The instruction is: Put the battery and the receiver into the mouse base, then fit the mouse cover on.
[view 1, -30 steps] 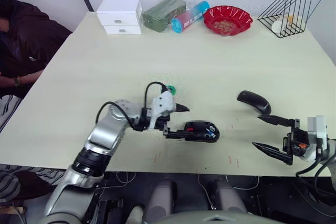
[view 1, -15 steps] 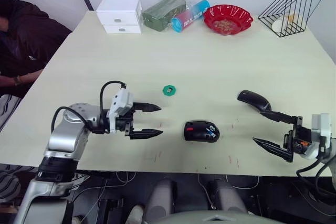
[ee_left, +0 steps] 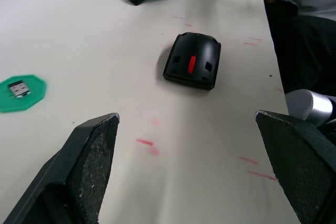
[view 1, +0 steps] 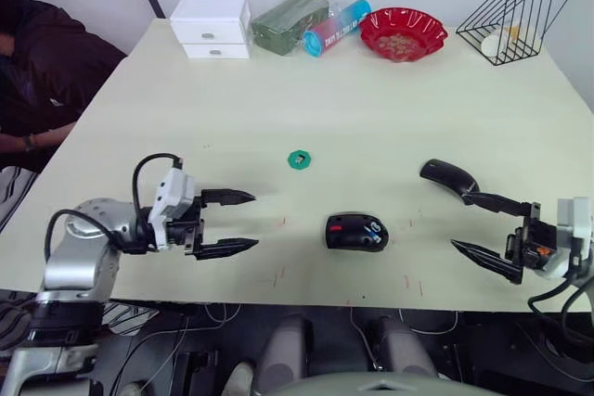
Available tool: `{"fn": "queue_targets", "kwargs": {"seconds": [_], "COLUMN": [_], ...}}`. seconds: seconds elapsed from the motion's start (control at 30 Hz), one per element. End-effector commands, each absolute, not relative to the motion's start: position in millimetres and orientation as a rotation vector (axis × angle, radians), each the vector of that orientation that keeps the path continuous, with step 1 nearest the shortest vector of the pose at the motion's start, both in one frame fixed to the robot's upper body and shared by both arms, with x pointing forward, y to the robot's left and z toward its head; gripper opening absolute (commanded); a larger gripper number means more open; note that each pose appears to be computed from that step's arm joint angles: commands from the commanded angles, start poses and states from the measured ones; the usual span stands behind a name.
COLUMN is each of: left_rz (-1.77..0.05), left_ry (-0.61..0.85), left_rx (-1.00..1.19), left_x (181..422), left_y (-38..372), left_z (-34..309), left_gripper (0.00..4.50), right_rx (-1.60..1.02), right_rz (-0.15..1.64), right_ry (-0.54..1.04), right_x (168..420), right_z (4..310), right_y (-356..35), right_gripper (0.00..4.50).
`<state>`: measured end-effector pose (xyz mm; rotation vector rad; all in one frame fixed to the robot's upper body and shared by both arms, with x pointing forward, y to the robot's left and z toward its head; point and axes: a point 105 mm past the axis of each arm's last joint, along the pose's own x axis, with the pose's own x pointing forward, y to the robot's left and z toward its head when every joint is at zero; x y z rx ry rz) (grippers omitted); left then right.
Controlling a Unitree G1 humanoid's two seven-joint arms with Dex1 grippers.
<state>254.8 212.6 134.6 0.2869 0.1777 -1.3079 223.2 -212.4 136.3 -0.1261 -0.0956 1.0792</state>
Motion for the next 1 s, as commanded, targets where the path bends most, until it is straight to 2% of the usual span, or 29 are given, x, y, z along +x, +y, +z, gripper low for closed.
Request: {"fn": "queue_targets", "kwargs": {"seconds": [0.03, 0.3, 0.5, 0.6, 0.77, 1.0], "left_rz": [-1.271, -1.185, -0.966, -0.921, -0.847, -0.619], "left_ry": [0.123, 0.08, 0.071, 0.094, 0.08, 0.062], "left_rx": [0.336, 0.324, 0.214, 0.197, 0.225, 0.274], "left_x": [256, 270, 298, 304, 312, 335], "left_y": [221, 215, 195, 186, 173, 144], "left_z": [147, 149, 143, 140, 140, 135], "left_gripper": [4.42, 4.42, 4.42, 4.42, 4.42, 4.42], "right_rx": [-0.157, -0.144, -0.133, -0.128, -0.118, -0.127], "right_rz": [1.048, 1.015, 0.998, 0.996, 0.983, 0.962], "right_ry": [-0.128, -0.148, -0.17, -0.176, -0.203, -0.215], "right_x": [222, 218, 216, 215, 216, 220], "right_z": [147, 150, 152, 153, 156, 155], "right_y": [-222, -223, -215, -212, -209, -210], "right_gripper": [4.5, 4.5, 4.5, 4.5, 4.5, 4.5]}}
